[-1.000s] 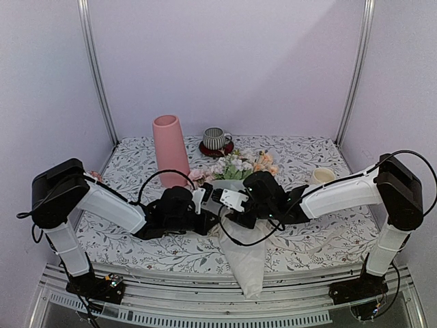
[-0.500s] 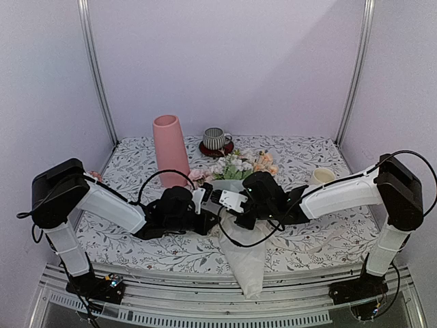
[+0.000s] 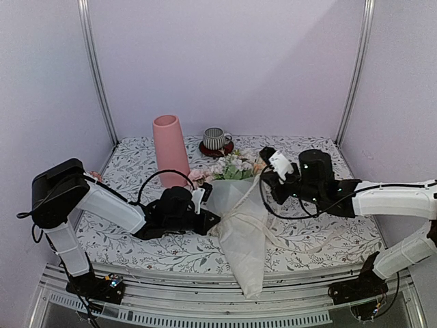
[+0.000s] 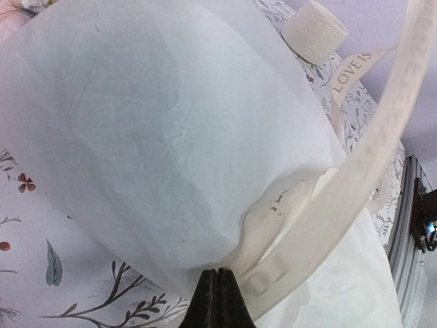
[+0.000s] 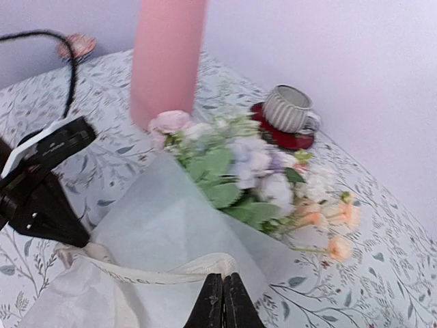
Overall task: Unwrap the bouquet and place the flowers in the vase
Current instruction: Untie the half-tied ribbon from the folded wrapping paper.
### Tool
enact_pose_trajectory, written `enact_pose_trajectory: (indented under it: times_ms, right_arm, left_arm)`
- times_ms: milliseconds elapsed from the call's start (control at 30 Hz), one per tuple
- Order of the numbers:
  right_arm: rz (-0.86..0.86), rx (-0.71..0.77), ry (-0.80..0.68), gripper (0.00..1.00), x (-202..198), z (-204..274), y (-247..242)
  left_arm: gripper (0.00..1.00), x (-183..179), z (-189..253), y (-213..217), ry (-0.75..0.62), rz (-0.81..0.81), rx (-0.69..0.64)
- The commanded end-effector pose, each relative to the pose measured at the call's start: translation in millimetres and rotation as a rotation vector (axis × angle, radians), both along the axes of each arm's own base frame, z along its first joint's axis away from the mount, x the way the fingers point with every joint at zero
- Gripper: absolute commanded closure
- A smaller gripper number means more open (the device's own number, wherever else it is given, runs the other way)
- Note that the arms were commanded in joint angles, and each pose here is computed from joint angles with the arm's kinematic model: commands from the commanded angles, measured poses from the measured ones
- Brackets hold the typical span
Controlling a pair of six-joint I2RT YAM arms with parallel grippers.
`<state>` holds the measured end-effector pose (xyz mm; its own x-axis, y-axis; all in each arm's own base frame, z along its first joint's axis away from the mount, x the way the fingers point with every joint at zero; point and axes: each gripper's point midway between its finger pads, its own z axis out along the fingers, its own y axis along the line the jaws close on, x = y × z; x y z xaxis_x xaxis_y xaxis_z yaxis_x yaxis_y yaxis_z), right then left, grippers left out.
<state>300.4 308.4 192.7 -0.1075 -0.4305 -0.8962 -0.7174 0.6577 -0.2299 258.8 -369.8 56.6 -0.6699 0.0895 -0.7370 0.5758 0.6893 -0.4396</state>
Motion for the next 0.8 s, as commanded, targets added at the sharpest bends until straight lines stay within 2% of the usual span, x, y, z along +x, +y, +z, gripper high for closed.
enact_pose_trajectory:
  times_ms: [0,133,300,333,367,400,433,467,767]
  right_arm:
    - [-0.277,0.170,0.042,0.97,22.9,12.8,-67.3]
    - [-0.470,0.269,0.113,0.97,32.8,0.3,-119.6]
    - [-0.505,0.260,0.172,0.91,30.8,-17.4,-129.6]
    - [-0.502,0.249,0.183,0.80,30.4,-21.2,-128.8]
    - [-0.497,0.239,0.194,0.63,30.0,-24.0,-127.7]
    - [-0.494,0.231,0.202,0.51,30.0,-25.4,-126.5]
    - [-0.484,0.221,0.210,0.44,29.4,-27.0,-125.0]
    - [-0.477,0.211,0.219,0.41,28.8,-28.3,-123.9]
    - [-0.318,0.142,0.334,0.38,9.6,-34.2,-101.3]
  left_arm:
    - [1.00,3.4,0.8,2.3,-0.002,0.009,-0.016]
    - [1.00,3.4,0.9,2.0,-0.002,0.008,-0.017]
    - [1.00,3.9,1.5,1.9,-0.003,0.009,-0.017]
    - [1.00,3.8,1.6,1.6,-0.002,0.009,-0.018]
    - [1.00,3.9,1.6,1.8,-0.003,0.009,-0.018]
    - [1.00,3.9,1.6,1.9,-0.003,0.010,-0.017]
    - [1.00,3.5,1.5,1.6,-0.003,0.008,-0.017]
    - [1.00,3.7,1.9,1.4,-0.004,0.008,-0.018]
    - [1.00,3.7,2.5,2.0,-0.006,0.007,-0.018]
